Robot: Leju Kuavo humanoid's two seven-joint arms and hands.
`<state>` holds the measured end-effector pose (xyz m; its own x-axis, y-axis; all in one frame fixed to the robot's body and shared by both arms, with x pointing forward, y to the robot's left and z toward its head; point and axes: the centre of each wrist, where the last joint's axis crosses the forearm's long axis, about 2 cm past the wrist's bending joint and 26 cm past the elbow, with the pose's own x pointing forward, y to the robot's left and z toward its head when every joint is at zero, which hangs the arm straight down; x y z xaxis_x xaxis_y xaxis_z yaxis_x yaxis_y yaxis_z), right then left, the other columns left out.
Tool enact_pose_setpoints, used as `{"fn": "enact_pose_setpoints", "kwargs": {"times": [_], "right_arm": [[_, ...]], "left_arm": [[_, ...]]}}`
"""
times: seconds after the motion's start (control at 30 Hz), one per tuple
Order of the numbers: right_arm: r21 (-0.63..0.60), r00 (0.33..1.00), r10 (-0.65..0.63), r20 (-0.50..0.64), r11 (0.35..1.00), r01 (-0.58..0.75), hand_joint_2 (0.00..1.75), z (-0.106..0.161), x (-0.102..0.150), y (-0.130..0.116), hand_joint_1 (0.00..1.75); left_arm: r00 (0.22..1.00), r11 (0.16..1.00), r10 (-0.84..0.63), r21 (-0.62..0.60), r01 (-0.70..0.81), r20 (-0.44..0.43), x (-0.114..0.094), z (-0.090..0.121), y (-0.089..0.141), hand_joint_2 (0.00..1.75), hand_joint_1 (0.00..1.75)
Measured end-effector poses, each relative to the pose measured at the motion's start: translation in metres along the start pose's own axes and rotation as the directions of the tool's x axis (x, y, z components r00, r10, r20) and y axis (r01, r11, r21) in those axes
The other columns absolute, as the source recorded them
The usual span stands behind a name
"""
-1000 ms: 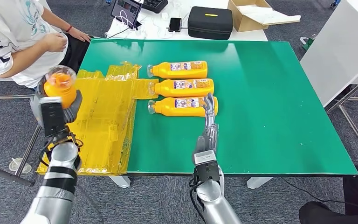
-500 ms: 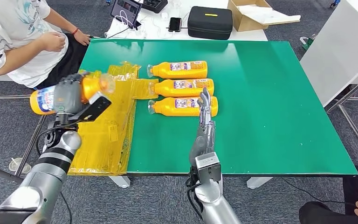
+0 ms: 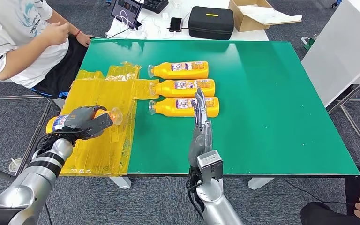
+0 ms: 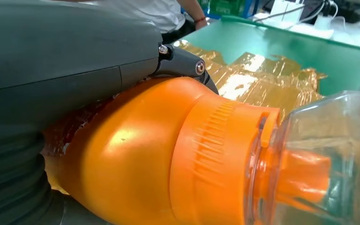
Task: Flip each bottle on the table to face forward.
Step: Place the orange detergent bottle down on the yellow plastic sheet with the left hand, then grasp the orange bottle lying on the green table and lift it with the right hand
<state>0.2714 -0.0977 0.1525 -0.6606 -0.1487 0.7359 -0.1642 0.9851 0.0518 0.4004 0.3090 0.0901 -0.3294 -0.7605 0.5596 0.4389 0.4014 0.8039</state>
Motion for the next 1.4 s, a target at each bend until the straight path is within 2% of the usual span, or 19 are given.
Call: {"fn": "enact_pose_setpoints", "kwargs": {"times": [0.17,0.2,0.23,0.33,0.37,0.43,0.73,0.87,1.23,1.4], "right_arm": [[0.011,1.0,-0.024,-0.019,1.0,0.025,0.0,0.002,-0.003,0.002,0.0],[0.012,0.999,-0.026,-0.022,1.0,0.027,0.0,0.002,-0.003,0.002,0.0],[0.013,0.999,-0.027,-0.025,1.0,0.027,0.0,0.002,-0.004,0.002,0.0],[0.016,0.999,-0.029,-0.034,0.999,0.03,0.0,0.004,-0.006,0.002,0.0],[0.016,0.999,-0.032,-0.038,0.999,0.033,0.0,0.004,-0.006,0.002,0.0],[0.016,0.998,-0.043,-0.048,0.999,0.043,0.0,0.004,-0.008,0.003,0.0],[-0.004,0.991,-0.081,-0.106,0.997,0.081,0.0,0.005,-0.019,0.002,0.0],[-0.018,0.988,-0.085,-0.129,0.996,0.083,0.0,0.005,-0.024,0.002,0.0],[-0.043,0.981,-0.092,-0.171,0.995,0.086,0.0,0.009,-0.031,0.002,0.0],[-0.054,0.977,-0.102,-0.189,0.994,0.094,0.0,0.011,-0.034,0.001,0.0]], "left_arm": [[1.0,0.999,0.003,-0.05,-0.004,-0.015,-0.004,0.002,0.002,1.75,1.75],[1.0,0.998,0.003,-0.056,-0.004,-0.017,-0.005,0.003,0.001,1.75,1.7],[1.0,0.998,0.003,-0.062,-0.004,-0.019,-0.005,0.003,0.001,1.75,1.42],[1.0,0.997,0.01,-0.079,-0.011,-0.019,-0.006,0.004,0.0,1.75,0.28],[1.0,0.996,0.012,-0.087,-0.013,-0.017,-0.007,0.004,-0.001,1.75,0.13],[1.0,0.994,0.013,-0.109,-0.014,-0.013,-0.008,0.006,-0.004,1.75,0.03],[0.999,0.972,0.04,-0.232,-0.031,0.034,-0.011,0.013,-0.021,1.75,0.0],[0.994,0.963,0.093,-0.258,-0.076,0.056,-0.013,0.015,-0.022,0.0,0.0],[0.973,0.939,0.222,-0.285,-0.195,0.065,-0.016,0.018,-0.023,0.0,0.0],[0.934,0.9,0.351,-0.302,-0.315,0.071,-0.019,0.022,-0.019,0.0,0.0]]}}
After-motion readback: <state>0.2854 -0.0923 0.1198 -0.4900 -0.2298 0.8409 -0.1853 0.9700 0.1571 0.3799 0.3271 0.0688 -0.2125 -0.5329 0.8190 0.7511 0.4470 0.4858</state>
